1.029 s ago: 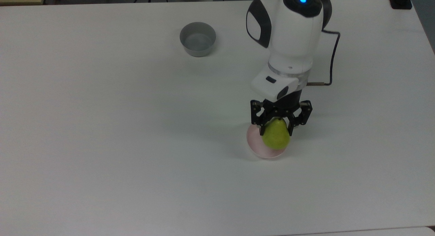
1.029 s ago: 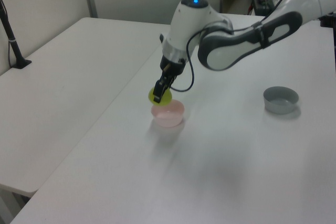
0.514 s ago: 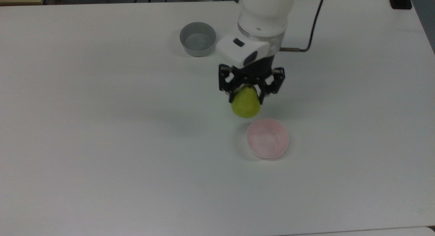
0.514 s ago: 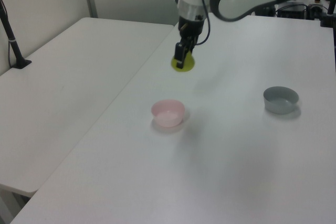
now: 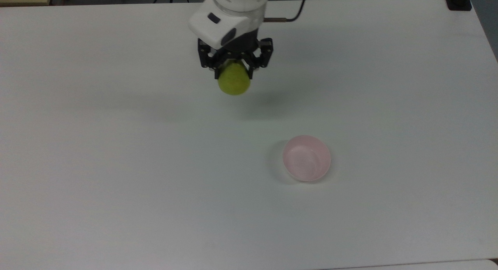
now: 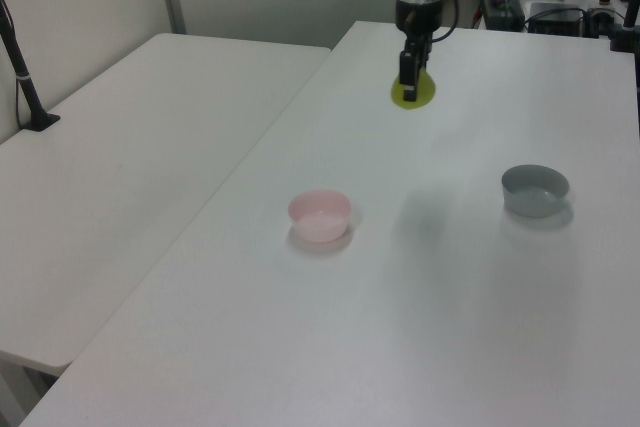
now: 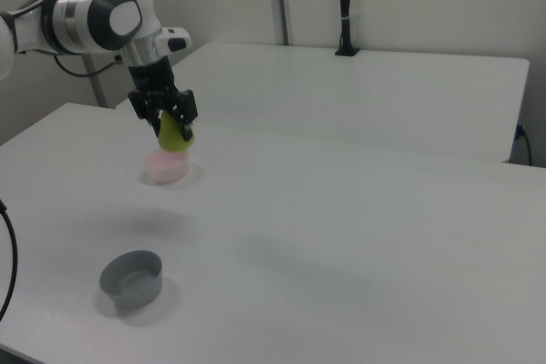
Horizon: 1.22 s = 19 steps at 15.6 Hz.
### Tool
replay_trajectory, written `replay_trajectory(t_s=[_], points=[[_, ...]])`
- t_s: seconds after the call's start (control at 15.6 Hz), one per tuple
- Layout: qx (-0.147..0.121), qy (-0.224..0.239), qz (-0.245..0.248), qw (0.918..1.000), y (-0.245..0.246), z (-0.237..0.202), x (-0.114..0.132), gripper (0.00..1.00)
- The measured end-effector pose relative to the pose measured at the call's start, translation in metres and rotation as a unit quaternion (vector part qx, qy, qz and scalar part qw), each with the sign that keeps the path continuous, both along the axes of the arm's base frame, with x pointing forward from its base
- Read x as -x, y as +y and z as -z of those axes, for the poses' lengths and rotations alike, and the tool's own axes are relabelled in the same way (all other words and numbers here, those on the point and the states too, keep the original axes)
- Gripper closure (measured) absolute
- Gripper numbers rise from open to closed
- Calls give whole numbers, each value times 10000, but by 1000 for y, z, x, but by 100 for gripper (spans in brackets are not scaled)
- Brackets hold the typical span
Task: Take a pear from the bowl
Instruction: 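Lift the held pear up out of the pink bowl, then carry the pear toward the grey bowl and lower it to the table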
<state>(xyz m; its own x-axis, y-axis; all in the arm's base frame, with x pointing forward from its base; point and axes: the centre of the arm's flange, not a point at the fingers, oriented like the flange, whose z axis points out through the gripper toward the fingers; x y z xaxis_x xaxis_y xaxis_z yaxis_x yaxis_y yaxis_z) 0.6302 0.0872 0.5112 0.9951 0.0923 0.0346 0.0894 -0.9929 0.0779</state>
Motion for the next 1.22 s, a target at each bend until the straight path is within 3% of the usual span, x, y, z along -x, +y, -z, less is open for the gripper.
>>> replay_trajectory(t_s=[0.32, 0.64, 0.9, 1.22], points=[[-22, 422, 63, 9991, -55, 28, 30, 28], [1, 443, 95, 9990, -64, 86, 29, 28], [211, 716, 11, 9972, -65, 138, 24, 28], [299, 898, 14, 9955, -70, 165, 22, 28]])
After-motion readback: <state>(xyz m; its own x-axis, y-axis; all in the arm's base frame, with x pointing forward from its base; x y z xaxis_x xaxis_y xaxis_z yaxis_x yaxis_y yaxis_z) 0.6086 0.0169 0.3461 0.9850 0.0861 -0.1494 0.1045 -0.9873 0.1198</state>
